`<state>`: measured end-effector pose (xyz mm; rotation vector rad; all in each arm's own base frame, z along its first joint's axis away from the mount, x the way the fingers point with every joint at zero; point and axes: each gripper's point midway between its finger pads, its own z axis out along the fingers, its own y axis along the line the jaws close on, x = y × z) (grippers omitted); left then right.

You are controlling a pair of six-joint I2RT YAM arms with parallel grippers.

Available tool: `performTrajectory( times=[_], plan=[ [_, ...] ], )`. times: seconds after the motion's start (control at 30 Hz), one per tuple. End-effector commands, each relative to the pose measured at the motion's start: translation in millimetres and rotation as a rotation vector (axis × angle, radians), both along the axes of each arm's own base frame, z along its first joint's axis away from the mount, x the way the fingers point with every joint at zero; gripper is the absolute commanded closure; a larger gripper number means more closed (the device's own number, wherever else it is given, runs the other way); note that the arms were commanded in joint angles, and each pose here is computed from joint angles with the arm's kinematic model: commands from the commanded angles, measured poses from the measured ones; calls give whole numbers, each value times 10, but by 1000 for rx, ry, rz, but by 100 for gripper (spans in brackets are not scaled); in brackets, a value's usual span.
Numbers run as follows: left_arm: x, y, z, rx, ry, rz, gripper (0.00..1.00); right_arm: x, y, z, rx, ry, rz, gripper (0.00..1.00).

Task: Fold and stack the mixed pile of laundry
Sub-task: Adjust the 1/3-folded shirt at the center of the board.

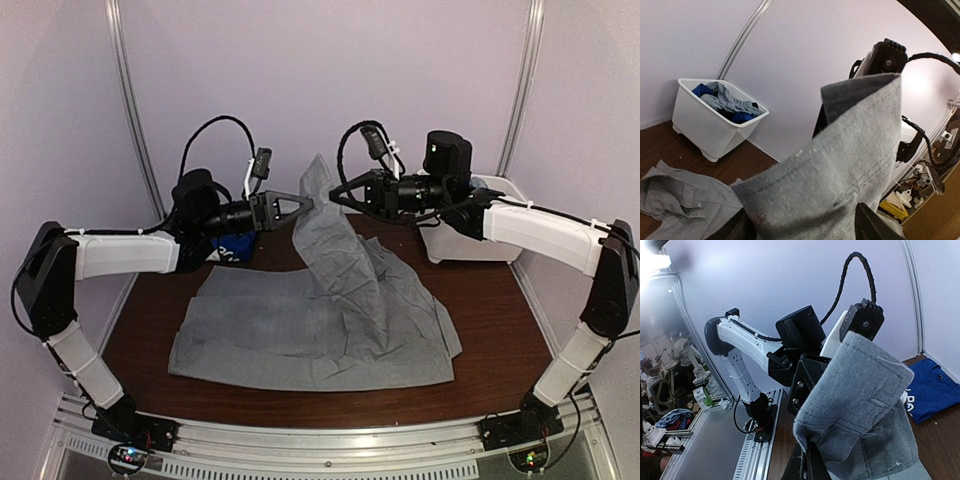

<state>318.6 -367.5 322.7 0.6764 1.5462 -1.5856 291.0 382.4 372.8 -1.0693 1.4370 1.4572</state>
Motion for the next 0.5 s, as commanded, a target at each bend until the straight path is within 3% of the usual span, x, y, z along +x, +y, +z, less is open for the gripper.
performTrajectory(
  times=[0.0, 0.17, 0.2, 0.33, 0.4, 0.47],
  plan=[
    [-187, 13, 470, -122, -112, -75, 44, -10, -63, 60, -5, -38, -31, 100],
    [-164, 73, 571, -81, -129, -6, 96, 226, -163, -88, -41, -10, -132, 99],
    [-117, 83, 552, -54, -123, 27, 100, 294, -193, -132, -52, 0, -164, 93],
    [203, 77, 450, 108, -147, 183, 100, 547, -408, -363, -104, 44, -300, 59],
    [359, 60, 384, 186, -165, 228, 100, 606, -554, -539, -142, 72, -359, 49],
    [474, 15, 290, 276, -198, 236, 100, 677, -725, -784, -203, 99, -437, 46]
  ],
)
